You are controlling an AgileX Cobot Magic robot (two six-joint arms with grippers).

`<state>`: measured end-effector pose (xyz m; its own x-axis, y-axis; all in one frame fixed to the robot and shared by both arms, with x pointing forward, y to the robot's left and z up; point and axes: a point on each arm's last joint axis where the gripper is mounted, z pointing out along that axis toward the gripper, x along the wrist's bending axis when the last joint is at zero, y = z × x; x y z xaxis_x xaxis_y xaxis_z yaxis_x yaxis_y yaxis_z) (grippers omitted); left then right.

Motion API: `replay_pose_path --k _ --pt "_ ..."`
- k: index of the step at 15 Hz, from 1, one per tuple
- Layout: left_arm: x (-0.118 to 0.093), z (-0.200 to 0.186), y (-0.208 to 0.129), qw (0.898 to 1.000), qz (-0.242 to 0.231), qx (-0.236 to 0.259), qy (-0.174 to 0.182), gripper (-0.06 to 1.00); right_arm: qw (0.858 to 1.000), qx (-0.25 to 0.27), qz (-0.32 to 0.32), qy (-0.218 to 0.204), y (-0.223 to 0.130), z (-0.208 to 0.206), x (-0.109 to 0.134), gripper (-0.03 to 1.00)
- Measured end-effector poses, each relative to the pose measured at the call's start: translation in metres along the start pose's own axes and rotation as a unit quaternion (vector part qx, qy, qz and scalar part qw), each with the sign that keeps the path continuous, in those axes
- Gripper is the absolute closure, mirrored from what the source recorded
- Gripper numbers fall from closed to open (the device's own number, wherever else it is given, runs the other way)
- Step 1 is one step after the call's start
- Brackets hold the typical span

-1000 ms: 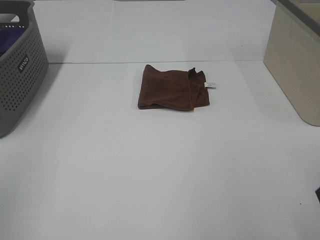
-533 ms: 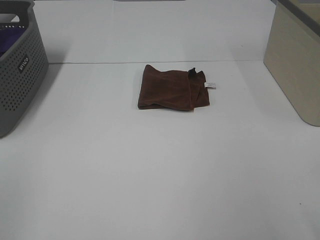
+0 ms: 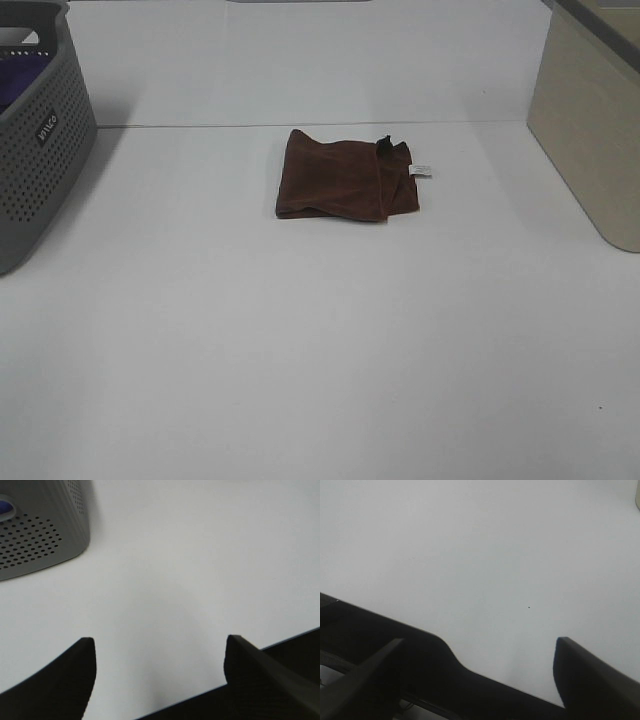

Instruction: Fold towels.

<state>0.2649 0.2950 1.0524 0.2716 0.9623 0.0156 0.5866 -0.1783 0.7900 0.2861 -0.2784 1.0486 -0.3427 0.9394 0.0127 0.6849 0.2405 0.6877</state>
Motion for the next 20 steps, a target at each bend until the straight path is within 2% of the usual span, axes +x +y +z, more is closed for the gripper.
replay_pose_path --k 8,11,12,14,17,20 --pt "0.0 0.0 0.0 1.0 -0.002 0.0 0.003 0.27 1.0 0.001 0.0 0.0 0.0 0.0 0.0 0.2" --pt "0.002 -0.007 -0.006 0.997 -0.041 -0.026 0.057 0.27 0.999 -0.026 0.029 -0.036 -0.005 -0.008 -0.002 0.2" --pt "0.002 -0.015 -0.011 0.993 -0.059 -0.054 0.087 0.27 0.996 -0.054 0.046 -0.062 -0.009 -0.015 -0.002 0.2" --pt "0.0 -0.022 -0.016 0.988 -0.072 -0.082 0.112 0.27 0.992 -0.089 0.048 -0.077 -0.016 -0.024 0.001 0.2" --pt "-0.002 -0.025 -0.019 0.984 -0.078 -0.096 0.126 0.27 0.983 -0.156 0.037 -0.09 -0.03 -0.039 0.008 0.2" --pt "-0.002 -0.026 -0.019 0.984 -0.078 -0.097 0.127 0.27 0.98 -0.177 0.033 -0.09 -0.034 -0.043 0.011 0.2"
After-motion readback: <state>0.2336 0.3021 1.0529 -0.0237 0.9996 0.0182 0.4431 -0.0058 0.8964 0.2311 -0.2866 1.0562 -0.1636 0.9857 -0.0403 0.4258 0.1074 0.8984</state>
